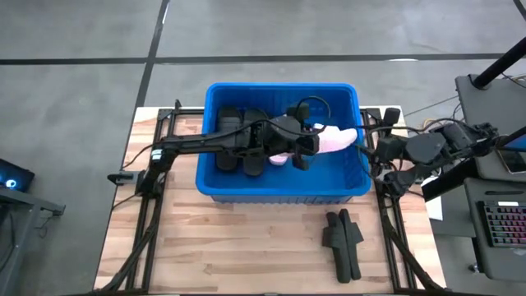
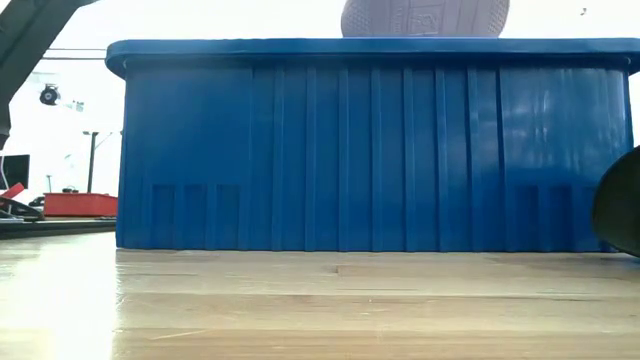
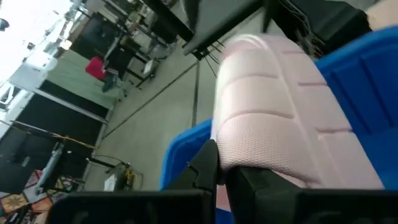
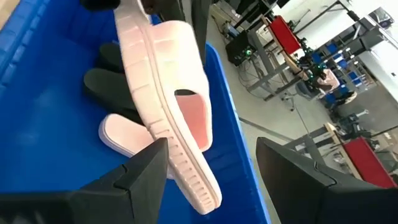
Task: Pick and place slides into bin
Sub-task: Put the pink slides into the blue bin
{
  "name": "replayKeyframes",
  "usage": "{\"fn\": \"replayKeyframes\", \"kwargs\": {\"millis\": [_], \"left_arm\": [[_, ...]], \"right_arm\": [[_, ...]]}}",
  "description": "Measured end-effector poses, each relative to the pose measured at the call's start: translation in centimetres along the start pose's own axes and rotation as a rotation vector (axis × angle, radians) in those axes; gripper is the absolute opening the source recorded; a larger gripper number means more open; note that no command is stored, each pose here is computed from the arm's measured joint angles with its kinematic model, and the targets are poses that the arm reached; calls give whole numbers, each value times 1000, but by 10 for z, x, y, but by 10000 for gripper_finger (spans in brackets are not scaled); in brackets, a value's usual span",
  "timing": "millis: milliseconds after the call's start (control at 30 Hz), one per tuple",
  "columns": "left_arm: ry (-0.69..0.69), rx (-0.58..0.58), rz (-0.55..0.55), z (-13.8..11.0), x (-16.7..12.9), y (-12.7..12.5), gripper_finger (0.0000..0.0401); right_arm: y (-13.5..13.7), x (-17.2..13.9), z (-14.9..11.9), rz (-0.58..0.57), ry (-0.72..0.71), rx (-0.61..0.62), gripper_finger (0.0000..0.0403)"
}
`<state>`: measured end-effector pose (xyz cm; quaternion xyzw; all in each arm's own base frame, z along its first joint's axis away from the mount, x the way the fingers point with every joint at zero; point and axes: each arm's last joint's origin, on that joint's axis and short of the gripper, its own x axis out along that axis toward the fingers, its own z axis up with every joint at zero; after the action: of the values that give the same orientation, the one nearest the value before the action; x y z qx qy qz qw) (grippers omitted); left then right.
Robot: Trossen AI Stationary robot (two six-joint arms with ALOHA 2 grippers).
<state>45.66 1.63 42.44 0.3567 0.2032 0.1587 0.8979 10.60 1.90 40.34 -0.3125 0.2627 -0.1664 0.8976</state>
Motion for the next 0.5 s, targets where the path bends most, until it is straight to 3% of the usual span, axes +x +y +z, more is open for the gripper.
{"fn": "replayKeyframes", "kwargs": {"millis": [500], "left_arm": [[-59,24,38,7,-8,9,0]], "right_arm": [[13,22,16,26,84,-58,220]]}}
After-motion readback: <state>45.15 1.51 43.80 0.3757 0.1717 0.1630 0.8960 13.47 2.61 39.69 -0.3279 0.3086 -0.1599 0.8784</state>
